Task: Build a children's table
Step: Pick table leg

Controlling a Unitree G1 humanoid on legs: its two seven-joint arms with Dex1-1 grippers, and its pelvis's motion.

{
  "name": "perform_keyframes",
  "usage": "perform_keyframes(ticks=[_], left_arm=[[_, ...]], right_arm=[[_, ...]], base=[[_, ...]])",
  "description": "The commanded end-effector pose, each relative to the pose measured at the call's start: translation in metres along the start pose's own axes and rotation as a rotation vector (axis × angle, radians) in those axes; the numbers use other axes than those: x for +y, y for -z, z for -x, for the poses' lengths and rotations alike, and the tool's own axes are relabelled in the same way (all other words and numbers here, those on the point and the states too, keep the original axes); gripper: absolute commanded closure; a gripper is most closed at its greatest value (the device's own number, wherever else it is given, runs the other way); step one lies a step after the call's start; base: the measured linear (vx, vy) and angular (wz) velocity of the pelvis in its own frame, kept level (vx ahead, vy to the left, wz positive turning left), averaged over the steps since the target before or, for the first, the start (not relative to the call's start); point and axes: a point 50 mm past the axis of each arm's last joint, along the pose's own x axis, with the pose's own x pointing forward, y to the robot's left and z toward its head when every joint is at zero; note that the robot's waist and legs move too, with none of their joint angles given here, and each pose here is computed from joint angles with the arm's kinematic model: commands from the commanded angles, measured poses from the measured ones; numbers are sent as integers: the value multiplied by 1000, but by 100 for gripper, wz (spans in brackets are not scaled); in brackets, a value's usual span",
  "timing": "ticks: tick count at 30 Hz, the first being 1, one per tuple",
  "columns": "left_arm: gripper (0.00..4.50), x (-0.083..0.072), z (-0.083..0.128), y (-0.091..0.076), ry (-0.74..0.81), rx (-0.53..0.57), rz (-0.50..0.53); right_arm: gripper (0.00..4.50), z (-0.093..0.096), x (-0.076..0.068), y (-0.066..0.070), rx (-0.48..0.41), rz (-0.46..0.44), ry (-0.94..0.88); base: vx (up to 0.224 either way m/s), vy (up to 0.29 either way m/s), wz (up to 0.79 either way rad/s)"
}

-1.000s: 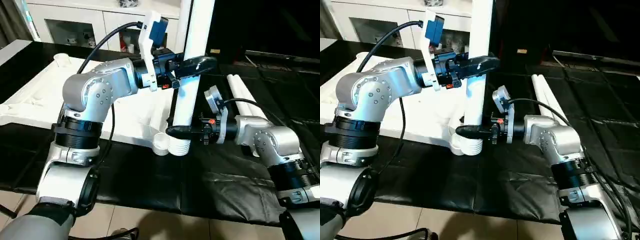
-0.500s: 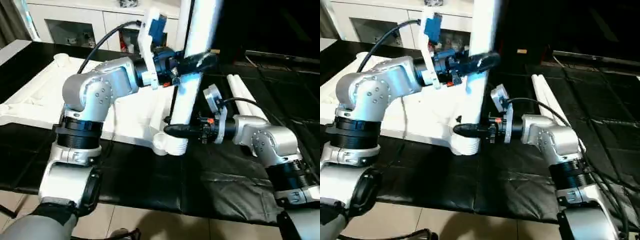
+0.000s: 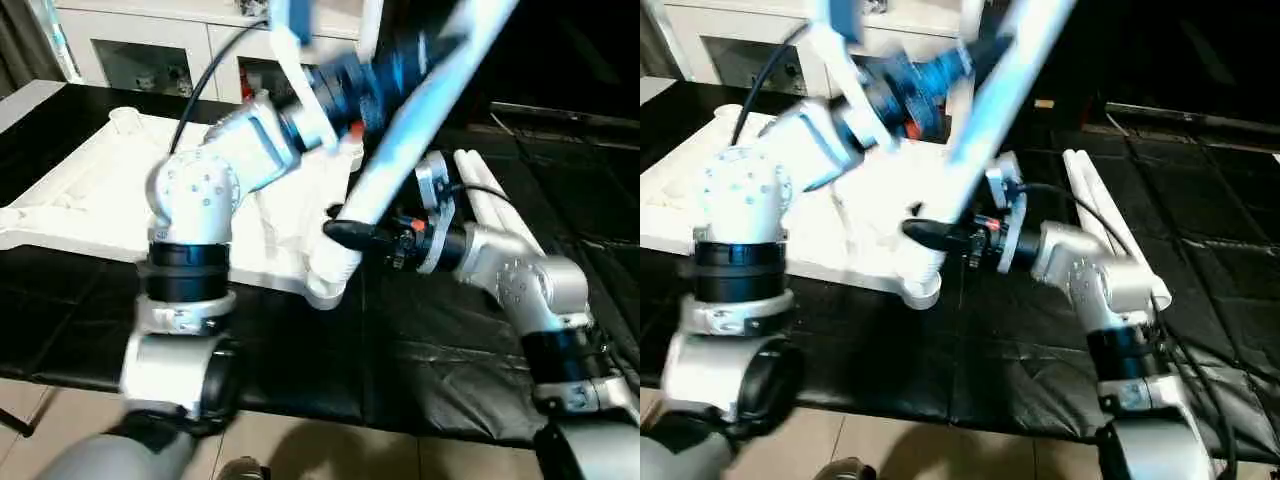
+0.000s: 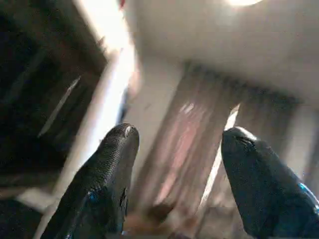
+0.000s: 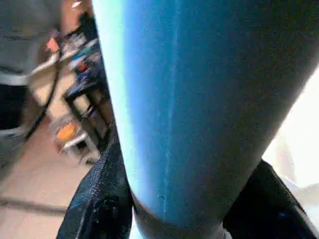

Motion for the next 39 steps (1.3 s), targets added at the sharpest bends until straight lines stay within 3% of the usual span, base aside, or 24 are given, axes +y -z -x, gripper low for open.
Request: perform_keyframes(ticks=[1,3,6,10,13,17,18,19,21,22,26,31,39], left_arm=[[149,-8,1,-11,46,-55,30],[149,-9,9,-15,56,-85,54],[149,-3,26,-15,-34,-18,-27],[149,19,53,-1,-232,229,-243],[149,37,86,16,-331,515,-414],[149,49,115,28,-355,722,-501],[149,56,133,35,-343,882,-556],[149,59,143,40,-329,971,-579],[149,66,168,48,-292,1171,-607],[149,66,170,49,-290,1184,-608],[185,78,203,53,-251,1433,-642],[226,92,208,50,-263,1495,-700],[307,100,208,48,-261,1510,-699]], right_arm=[[259,4,-4,-11,-64,46,78],[259,4,-7,-10,-78,54,127],[259,7,-13,-10,-104,78,211],[259,13,-24,-11,-107,150,352],[259,20,-30,-10,-98,214,452],[259,23,-33,-2,-54,289,517],[259,25,-34,4,-19,317,528],[259,25,-33,7,0,326,528],[259,25,-32,13,14,296,513],[259,25,-32,14,14,296,512],[259,26,-28,23,26,292,488],[259,27,-24,29,42,288,461],[259,27,-23,31,55,286,445]], base=[[0,0,0],[0,0,0],[0,0,0],[0,0,0],[0,0,0],[0,0,0],[0,0,0],[0,0,0],[0,0,0],[0,0,0],[0,0,0],[0,0,0],[0,0,0]])
